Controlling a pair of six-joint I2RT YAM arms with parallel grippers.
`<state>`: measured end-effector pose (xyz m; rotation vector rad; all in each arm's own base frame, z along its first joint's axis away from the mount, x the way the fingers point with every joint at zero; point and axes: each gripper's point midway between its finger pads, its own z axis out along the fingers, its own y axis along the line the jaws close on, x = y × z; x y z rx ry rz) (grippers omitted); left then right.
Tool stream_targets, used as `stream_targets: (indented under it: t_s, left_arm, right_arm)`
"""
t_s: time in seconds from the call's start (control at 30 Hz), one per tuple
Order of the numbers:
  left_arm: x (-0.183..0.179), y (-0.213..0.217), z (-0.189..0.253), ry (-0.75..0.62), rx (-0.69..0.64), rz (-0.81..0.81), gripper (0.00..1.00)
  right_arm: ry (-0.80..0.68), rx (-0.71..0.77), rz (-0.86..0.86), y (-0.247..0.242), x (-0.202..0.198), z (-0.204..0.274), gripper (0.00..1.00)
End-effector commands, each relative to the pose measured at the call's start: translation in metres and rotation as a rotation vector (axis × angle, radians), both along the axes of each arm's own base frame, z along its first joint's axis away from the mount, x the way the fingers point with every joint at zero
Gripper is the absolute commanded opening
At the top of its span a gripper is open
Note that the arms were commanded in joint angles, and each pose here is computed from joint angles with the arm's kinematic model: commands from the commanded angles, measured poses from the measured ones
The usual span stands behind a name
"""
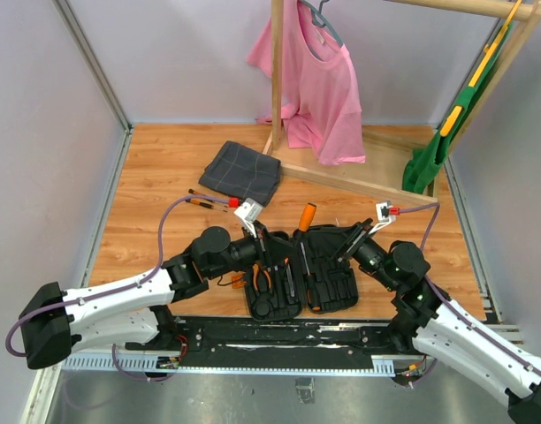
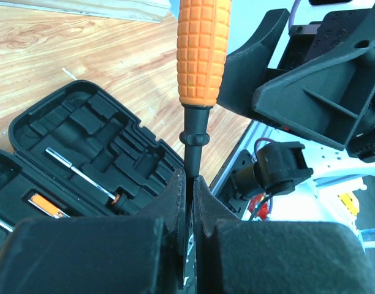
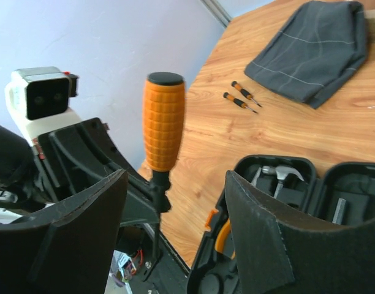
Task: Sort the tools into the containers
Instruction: Pick up the screwdriver from the center of the board.
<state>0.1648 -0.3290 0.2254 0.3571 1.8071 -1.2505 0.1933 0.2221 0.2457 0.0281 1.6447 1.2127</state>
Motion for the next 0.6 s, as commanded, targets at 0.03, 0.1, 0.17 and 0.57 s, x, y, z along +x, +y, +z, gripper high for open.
stream_targets:
  t_s: [0.03, 0.1, 0.17, 0.57]
  left_arm:
    - [-0.004, -0.002, 0.02, -0.027, -0.099, -0.012, 0.0]
    - [-0.006, -0.004, 0.021, -0.029, -0.104, -0.022, 0.01]
    - [-0.007, -0.004, 0.021, -0.031, -0.107, -0.03, 0.01]
    - [-0.007, -0.004, 0.022, -0.039, -0.109, -0.032, 0.01]
  right_arm:
    - [-0.088, 0.082, -0.02, 0.015, 0.002, 0.025, 0.64]
    - [-0.076, 0.09, -0.008, 0.022, 0.003, 0.023, 0.63]
    - [-0.067, 0.098, 0.005, 0.029, 0.004, 0.021, 0.61]
    - [-0.064, 0.111, 0.002, 0.037, 0.011, 0.026, 0.39]
